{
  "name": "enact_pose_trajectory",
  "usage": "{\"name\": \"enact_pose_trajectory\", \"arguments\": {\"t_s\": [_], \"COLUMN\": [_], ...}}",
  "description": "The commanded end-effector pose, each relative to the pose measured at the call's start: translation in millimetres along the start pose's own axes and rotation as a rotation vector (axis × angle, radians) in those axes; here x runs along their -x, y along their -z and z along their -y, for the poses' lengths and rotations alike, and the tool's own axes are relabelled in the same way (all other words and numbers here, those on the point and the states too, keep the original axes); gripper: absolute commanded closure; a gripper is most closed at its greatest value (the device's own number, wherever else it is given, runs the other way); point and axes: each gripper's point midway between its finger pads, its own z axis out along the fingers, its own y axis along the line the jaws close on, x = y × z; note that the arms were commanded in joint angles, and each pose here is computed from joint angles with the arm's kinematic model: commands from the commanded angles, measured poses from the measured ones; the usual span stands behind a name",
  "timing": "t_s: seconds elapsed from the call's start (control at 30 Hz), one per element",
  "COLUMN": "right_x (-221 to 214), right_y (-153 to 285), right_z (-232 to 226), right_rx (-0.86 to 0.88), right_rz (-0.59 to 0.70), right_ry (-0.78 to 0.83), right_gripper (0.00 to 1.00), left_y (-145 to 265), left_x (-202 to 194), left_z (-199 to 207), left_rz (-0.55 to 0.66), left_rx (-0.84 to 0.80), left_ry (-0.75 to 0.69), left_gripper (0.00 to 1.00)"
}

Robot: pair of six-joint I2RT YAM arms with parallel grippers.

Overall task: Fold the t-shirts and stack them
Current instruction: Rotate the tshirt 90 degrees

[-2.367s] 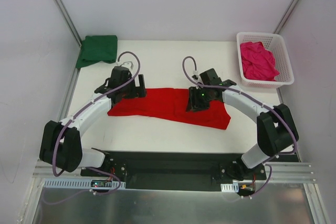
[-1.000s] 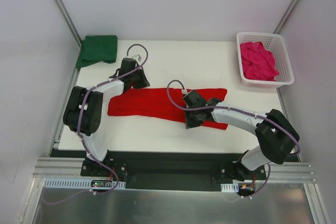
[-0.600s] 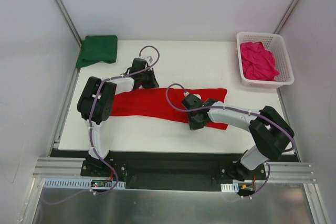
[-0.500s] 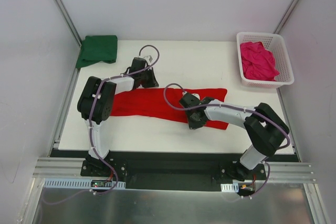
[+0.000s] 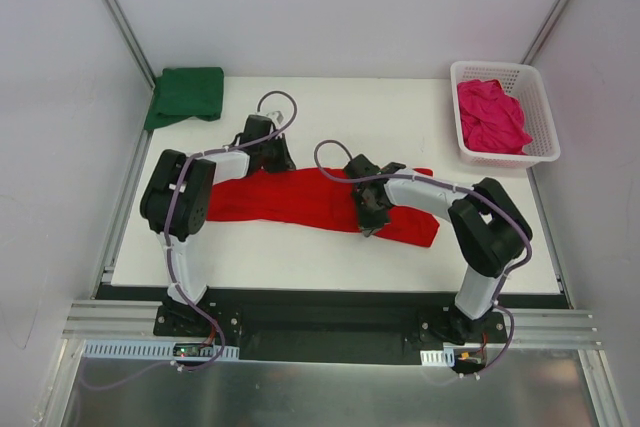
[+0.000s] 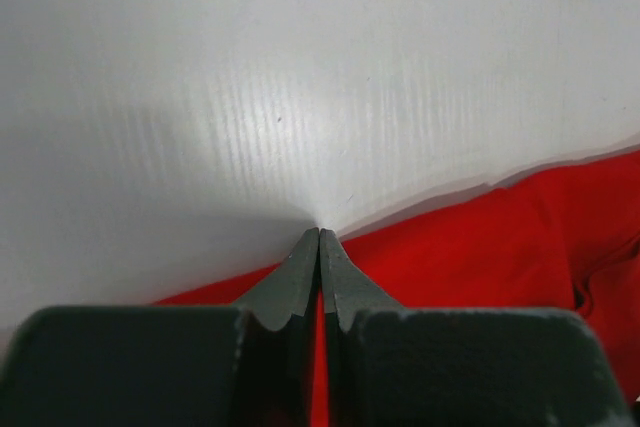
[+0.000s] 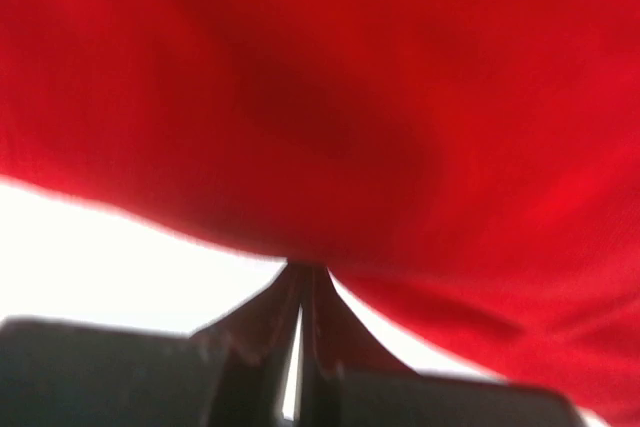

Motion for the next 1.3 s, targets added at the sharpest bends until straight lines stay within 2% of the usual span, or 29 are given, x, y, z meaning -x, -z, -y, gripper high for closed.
{"name": "enact_pose_trajectory", "arguments": {"t_s": [0.0,0.23,0.6,0.9,1.13,1.27], "right_x": [26,47,100,125,141,147], "right_y": [-34,-31,-33,-34,-25,-21], "right_z": [23,37,27,24,19,14], "right_rx": [-0.03,-0.036,0.012,0.098,0.153,0.185], "right_rz": [0.047,0.046,0.047,0.03,0.051,0.062], "right_ry": [-0.03,-0.043,-0.031,-0.034,-0.02,0.008], "right_gripper": [0.99,0.99,0.99,0.99,0.99,0.98], "left_y": [20,36,68,82,84,88], "left_x": [-10,-39,-92,-139,-150,-157], "left_z": [-12,-25,-12,29,77,91], "left_rz": [0.002,-0.048,-0.138,-0.238,-0.264,-0.283], "left_rx": [0.06,0.109,0.077,0.027,-0.055,-0.066], "left_ry": [0.02,0.045,0.086,0.031,-0.01,-0.023], "left_gripper": [1.0,1.0,1.0,1.0,1.0,1.0]}}
